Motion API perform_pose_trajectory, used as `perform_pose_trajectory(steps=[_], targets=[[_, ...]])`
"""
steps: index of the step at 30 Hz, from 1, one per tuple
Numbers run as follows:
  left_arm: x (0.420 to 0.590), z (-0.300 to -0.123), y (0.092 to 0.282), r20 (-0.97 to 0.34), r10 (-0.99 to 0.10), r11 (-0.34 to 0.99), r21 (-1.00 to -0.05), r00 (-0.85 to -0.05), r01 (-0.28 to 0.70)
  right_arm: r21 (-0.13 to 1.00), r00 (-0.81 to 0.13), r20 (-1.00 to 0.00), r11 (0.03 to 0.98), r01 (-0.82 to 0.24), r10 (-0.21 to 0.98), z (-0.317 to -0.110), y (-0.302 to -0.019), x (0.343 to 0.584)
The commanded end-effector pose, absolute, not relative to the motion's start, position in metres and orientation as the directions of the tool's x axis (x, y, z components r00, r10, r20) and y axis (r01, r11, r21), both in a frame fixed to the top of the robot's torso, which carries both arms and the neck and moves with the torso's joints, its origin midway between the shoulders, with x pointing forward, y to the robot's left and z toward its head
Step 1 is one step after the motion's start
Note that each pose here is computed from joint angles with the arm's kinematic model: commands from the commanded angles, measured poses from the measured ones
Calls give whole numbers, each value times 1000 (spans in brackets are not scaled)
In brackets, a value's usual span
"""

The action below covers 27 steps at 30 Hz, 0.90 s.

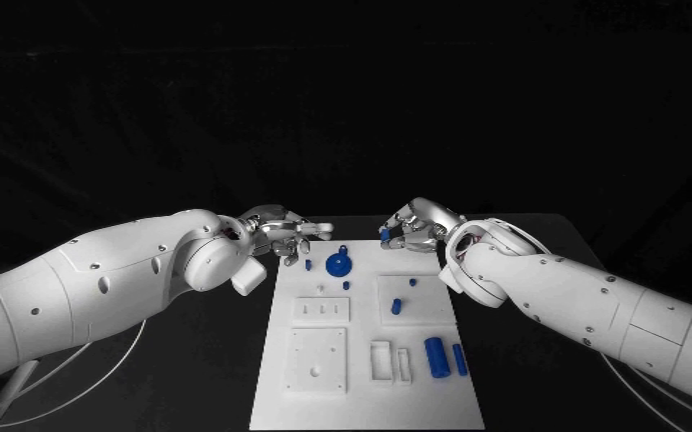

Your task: Assemble the parts on the task board

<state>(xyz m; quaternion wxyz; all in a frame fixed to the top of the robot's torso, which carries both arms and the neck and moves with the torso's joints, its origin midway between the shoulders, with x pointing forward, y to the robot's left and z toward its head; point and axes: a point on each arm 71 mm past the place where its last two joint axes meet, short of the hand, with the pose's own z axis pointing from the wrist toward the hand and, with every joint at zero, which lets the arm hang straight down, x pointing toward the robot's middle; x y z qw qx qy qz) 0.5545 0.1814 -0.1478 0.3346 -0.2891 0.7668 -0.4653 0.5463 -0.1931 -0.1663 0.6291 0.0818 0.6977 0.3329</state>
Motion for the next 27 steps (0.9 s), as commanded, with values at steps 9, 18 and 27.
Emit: perform_pose_trajectory(steps=[9, 18, 27], targets=[[551, -161, 166, -296, -676, 575, -784, -675, -232, 525, -267, -848, 798, -297, 458, -173, -157, 537], [551, -163, 155, -321, -677, 612, -746, -663, -264, 497, -286, -861, 811, -307, 420, -176, -137, 532], [553, -164, 151, -347, -688, 626, -728, -637, -279, 478, -295, -871, 817, -324, 393, -178, -123, 528]])
